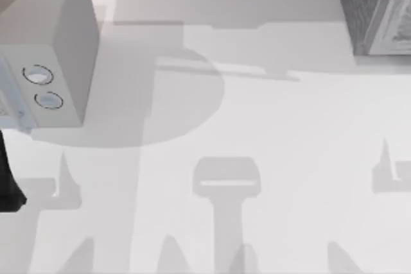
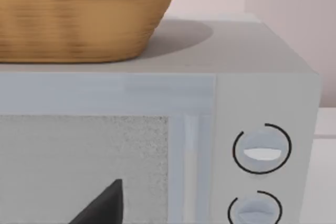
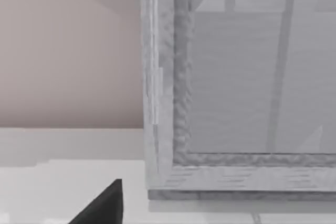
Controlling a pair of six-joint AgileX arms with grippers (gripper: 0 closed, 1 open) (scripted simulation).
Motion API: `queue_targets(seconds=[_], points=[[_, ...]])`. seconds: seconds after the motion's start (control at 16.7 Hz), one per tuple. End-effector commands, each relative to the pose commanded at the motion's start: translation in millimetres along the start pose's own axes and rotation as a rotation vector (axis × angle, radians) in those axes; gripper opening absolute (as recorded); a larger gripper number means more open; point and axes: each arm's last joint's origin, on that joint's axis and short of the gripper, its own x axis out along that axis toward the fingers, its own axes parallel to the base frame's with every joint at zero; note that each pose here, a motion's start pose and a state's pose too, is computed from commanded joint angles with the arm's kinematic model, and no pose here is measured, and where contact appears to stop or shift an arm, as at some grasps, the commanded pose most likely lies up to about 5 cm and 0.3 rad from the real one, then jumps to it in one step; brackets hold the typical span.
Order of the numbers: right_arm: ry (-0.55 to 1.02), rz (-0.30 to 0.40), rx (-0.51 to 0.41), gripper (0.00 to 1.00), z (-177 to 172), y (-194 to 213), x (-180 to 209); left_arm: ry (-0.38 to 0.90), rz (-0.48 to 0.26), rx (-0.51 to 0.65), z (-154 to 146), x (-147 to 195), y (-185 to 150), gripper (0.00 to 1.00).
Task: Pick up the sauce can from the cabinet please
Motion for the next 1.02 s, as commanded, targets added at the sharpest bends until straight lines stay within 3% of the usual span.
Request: queue_targets(seconds=[0.3,0.6,1.02], points=[[0.011,-0.005,-0.005,1.0,102.0,5.8,20.0,0.0,0.0,0.0,0.0,0.0,0.0,1.0],[0.013,-0.01,-0.009,1.0,203.4,18.0,66.8,0.0,0.0,0.0,0.0,0.0,0.0,1.0],[-0.013,-0.006,-0.003,1.0,285.6,39.6,130.5,0.0,0.0,0.0,0.0,0.0,0.0,1.0]])
